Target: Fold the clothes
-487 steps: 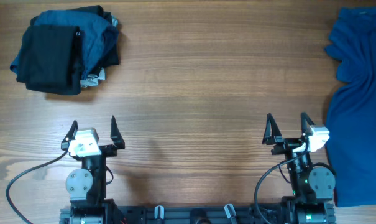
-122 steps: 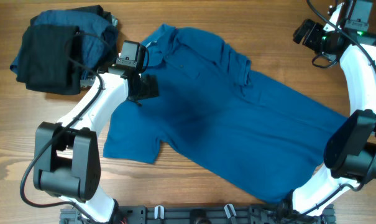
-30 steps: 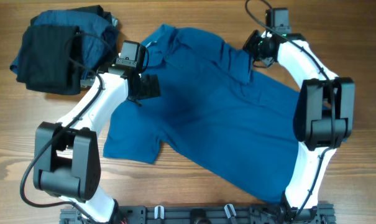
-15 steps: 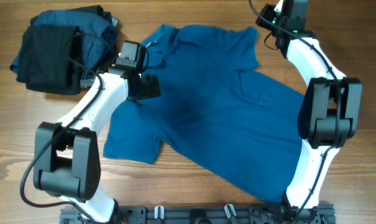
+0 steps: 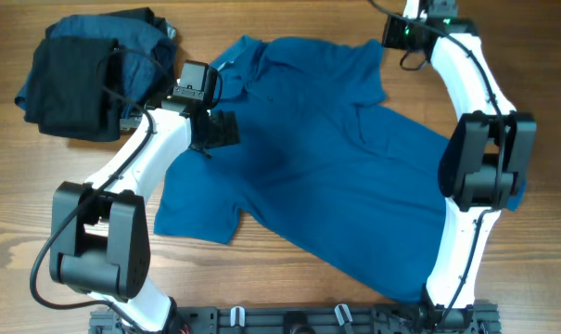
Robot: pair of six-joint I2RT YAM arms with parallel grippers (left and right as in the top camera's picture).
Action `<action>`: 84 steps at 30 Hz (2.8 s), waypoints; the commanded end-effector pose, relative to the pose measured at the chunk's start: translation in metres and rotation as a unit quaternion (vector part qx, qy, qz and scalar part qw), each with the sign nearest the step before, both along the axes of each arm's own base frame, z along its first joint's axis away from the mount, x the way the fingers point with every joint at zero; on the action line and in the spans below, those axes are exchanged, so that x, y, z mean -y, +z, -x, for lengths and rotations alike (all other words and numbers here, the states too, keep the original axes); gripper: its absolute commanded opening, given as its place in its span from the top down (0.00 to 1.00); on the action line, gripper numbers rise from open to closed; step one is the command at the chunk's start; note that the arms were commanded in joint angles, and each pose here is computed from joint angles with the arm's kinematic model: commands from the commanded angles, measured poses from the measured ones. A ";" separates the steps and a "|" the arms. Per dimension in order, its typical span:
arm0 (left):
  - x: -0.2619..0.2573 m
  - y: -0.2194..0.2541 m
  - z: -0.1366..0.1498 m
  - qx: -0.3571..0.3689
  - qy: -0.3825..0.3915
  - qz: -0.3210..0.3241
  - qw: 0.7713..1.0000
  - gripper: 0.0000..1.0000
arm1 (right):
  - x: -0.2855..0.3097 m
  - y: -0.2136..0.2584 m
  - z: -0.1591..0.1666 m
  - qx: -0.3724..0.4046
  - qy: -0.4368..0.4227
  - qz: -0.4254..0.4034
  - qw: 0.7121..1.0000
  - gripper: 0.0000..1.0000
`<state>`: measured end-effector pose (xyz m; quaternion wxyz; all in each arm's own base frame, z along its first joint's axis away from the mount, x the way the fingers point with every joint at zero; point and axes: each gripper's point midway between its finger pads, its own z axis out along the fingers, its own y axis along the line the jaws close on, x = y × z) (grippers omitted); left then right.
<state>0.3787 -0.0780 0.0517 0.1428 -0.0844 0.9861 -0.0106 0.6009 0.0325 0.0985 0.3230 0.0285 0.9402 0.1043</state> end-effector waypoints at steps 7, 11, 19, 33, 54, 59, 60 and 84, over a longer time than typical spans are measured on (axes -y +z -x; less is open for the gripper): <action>0.001 0.000 0.002 -0.002 -0.004 0.005 1.000 0.00 | -0.027 -0.030 0.047 -0.103 0.075 -0.021 0.992 0.96; 0.001 0.000 0.002 -0.002 -0.004 0.005 1.000 0.00 | -0.040 -0.048 0.049 -0.117 0.090 -0.023 0.989 0.96; 0.001 0.000 0.002 -0.002 -0.004 0.005 1.000 0.00 | -0.035 -0.083 0.052 -0.147 0.082 -0.008 0.986 0.95; 0.001 0.000 0.002 -0.002 -0.004 0.005 1.000 0.00 | -0.023 -0.107 0.061 -0.175 0.078 0.025 0.981 0.96; 0.001 0.000 0.002 -0.002 -0.004 0.005 1.000 0.00 | 0.075 -0.114 -0.038 0.019 -0.031 0.220 0.975 0.96; 0.001 0.000 0.002 -0.002 -0.004 0.005 1.000 0.00 | 0.068 -0.117 -0.059 0.072 -0.015 0.213 0.974 0.96; 0.001 0.000 0.002 -0.002 -0.004 0.005 1.000 0.00 | 0.068 -0.111 -0.062 0.080 -0.018 0.213 0.974 0.96; 0.001 0.000 0.002 -0.002 -0.004 0.005 1.000 0.00 | 0.001 -0.121 0.033 -0.162 0.030 0.017 0.986 0.96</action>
